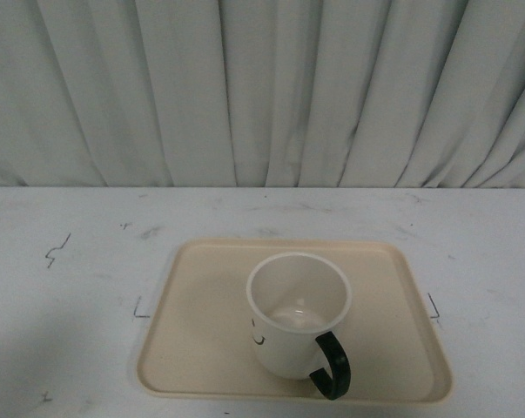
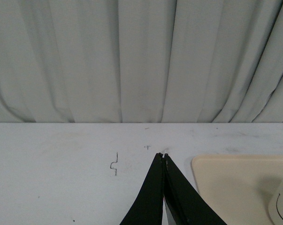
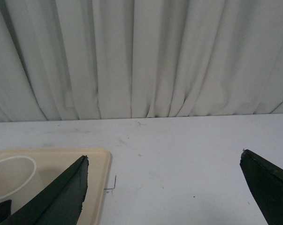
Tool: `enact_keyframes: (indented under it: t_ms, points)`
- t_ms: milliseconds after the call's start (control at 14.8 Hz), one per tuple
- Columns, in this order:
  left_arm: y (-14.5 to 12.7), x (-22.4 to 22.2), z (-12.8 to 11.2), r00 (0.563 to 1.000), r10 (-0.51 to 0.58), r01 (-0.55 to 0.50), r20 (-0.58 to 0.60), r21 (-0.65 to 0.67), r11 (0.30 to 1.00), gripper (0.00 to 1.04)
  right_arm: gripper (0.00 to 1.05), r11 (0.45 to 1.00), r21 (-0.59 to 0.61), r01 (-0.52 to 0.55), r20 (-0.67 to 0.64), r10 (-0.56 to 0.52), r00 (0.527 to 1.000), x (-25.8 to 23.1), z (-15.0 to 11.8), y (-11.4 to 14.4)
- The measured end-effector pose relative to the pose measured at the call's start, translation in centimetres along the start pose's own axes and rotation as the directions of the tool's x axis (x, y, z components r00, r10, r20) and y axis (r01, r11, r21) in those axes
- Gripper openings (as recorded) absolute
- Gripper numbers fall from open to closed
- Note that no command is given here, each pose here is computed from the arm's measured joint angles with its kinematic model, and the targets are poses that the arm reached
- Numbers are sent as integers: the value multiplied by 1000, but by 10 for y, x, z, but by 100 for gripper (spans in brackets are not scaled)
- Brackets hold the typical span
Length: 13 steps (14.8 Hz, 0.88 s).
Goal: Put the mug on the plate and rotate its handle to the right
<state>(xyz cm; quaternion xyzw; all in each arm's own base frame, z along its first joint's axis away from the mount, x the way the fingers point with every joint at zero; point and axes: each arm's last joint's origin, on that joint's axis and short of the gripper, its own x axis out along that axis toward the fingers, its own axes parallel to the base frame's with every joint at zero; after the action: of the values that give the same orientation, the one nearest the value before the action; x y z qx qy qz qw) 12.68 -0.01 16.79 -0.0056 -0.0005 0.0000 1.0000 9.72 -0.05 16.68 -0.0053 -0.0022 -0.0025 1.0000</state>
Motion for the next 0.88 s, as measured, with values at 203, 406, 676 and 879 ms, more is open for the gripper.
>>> enact_keyframes:
  t_ms: [203, 406, 676, 879]
  points:
    - [0, -6, 1, 1000, 0, 0, 7, 0, 1000, 2, 98, 1000, 0, 0, 0, 0, 1000, 0, 0, 0]
    - [0, -12, 2, 1000, 0, 0, 11, 0, 1000, 2, 98, 1000, 0, 0, 0, 0, 1000, 0, 0, 0]
    - [0, -17, 1, 1000, 0, 0, 8, 0, 1000, 2, 98, 1000, 0, 0, 0, 0, 1000, 0, 0, 0]
    - [0, -27, -6, 999, -1, 1, -43, 0, 1000, 2, 98, 1000, 0, 1, 0, -1, 1000, 0, 0, 0]
